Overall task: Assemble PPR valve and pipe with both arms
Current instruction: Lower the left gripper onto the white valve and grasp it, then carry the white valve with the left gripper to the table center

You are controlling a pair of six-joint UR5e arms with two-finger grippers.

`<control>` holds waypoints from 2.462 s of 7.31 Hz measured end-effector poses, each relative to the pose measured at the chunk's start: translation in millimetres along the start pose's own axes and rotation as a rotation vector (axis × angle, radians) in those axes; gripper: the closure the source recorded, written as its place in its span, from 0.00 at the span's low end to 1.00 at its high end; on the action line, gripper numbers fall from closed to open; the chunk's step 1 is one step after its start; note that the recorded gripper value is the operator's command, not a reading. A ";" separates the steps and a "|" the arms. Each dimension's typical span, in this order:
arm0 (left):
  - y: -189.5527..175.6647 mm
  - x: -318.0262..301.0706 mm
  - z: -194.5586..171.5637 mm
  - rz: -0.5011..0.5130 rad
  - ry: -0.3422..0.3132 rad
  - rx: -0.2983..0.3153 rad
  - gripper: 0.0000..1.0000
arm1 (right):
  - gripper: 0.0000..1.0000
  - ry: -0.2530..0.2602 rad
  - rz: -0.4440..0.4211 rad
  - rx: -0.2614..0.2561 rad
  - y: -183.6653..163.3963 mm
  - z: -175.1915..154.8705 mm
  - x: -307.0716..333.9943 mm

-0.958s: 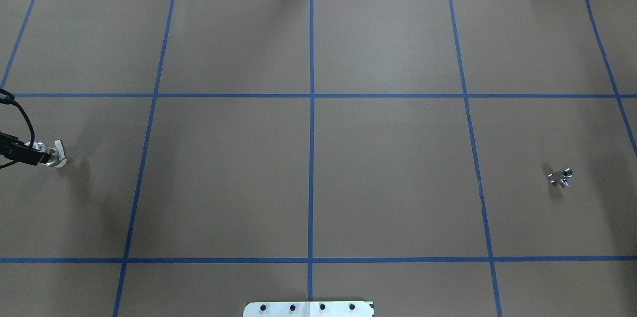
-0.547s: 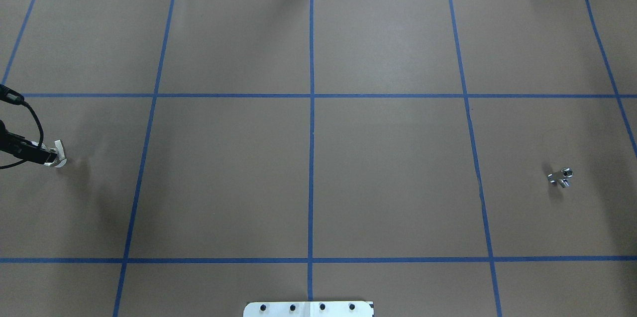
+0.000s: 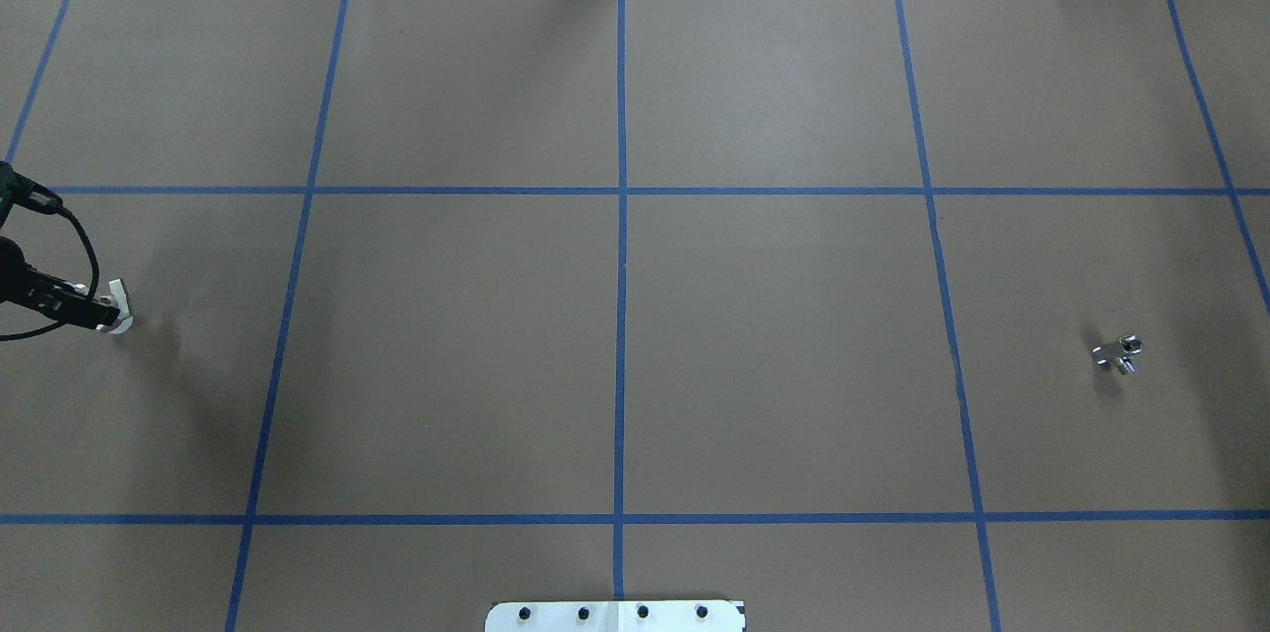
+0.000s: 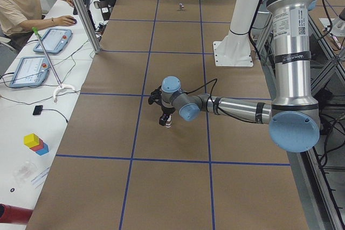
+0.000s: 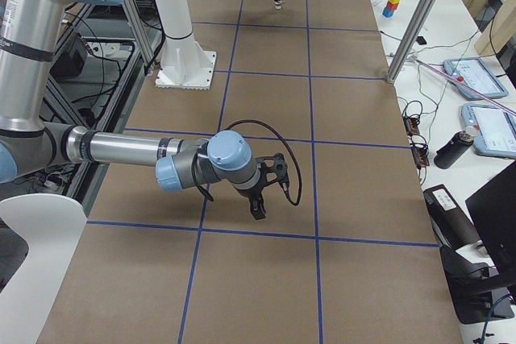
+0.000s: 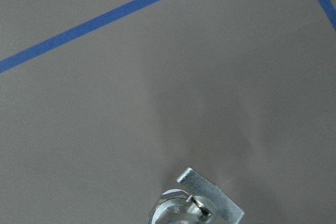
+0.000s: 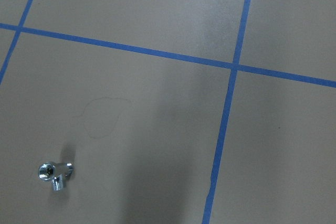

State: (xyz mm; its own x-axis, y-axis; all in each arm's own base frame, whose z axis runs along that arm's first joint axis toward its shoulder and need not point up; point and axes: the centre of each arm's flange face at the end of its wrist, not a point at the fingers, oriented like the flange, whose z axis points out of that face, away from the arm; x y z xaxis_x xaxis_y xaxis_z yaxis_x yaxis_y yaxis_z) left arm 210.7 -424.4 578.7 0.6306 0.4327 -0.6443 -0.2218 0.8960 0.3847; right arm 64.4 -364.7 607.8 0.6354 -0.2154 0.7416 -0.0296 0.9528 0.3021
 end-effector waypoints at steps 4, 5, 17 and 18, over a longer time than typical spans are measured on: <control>-4.4 10.4 -14.6 0.007 0.013 0.026 1.00 | 0.00 -0.001 0.001 0.001 -0.8 -0.2 -0.4; -10.5 23.9 -29.1 -0.017 0.031 0.049 1.00 | 0.00 -0.001 0.000 0.001 -0.8 -0.2 -0.4; -222.8 508.3 -37.6 -0.666 0.002 -0.005 1.00 | 0.00 -0.005 0.009 -0.004 1.5 1.2 1.0; -237.2 525.6 -26.0 -0.691 -0.020 -0.006 1.00 | 0.00 -0.006 0.009 -0.004 1.5 1.2 1.0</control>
State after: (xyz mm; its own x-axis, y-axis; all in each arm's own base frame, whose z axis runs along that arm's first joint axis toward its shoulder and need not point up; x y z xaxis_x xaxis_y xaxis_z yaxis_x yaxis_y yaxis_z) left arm 575.4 -407.0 131.7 0.6422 -0.2397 -0.7281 0.2318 0.9661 -0.1136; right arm 64.1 -363.7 609.7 0.6308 -0.2085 0.7474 -0.0320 0.9554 0.2935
